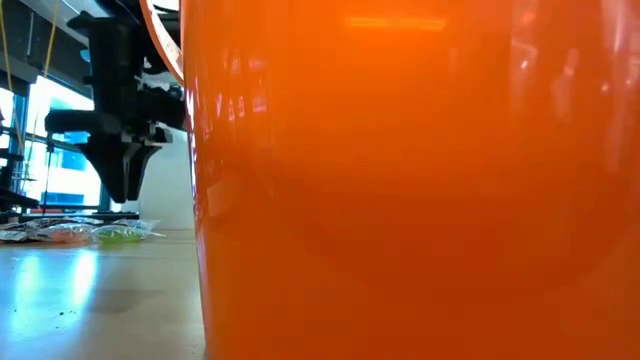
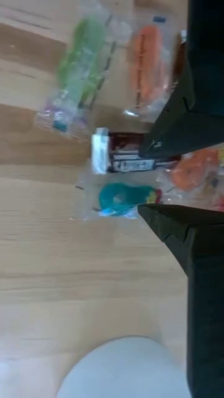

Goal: Organize candy in baskets
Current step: Put the blue gummy into the white bucket

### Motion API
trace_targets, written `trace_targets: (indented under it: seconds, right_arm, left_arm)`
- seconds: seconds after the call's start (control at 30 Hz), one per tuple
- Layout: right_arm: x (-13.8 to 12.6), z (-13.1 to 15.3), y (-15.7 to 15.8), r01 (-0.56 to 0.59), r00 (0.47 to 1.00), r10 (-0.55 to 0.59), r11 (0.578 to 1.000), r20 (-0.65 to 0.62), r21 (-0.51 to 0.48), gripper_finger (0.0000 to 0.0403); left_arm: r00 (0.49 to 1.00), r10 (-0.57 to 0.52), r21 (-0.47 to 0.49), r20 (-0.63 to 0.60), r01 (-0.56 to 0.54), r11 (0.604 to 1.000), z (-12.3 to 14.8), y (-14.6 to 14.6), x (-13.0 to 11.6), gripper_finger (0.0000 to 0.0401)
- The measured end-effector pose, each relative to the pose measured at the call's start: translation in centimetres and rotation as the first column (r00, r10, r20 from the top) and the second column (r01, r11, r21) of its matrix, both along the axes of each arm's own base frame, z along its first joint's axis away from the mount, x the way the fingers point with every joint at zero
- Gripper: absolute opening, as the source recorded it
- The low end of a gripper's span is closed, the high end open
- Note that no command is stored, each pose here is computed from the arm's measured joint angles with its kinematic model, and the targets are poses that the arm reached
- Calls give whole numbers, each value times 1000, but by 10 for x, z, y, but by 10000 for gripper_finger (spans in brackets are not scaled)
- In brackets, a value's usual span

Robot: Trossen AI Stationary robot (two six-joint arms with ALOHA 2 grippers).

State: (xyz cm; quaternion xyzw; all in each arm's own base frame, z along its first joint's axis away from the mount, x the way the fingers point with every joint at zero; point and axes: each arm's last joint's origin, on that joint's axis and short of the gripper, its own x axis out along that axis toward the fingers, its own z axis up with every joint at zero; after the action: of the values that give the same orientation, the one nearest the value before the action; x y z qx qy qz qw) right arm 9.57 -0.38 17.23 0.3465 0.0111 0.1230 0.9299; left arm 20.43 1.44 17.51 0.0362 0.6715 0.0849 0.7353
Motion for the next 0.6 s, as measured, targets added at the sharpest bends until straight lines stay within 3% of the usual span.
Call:
trace_targets:
  seconds: [0.6]
  right_arm:
    - [0,0,0,0,1000,0,1000,0,0,138]
  left_arm:
    - [994,70,2,-80,-70,998,-30,24,8,115]
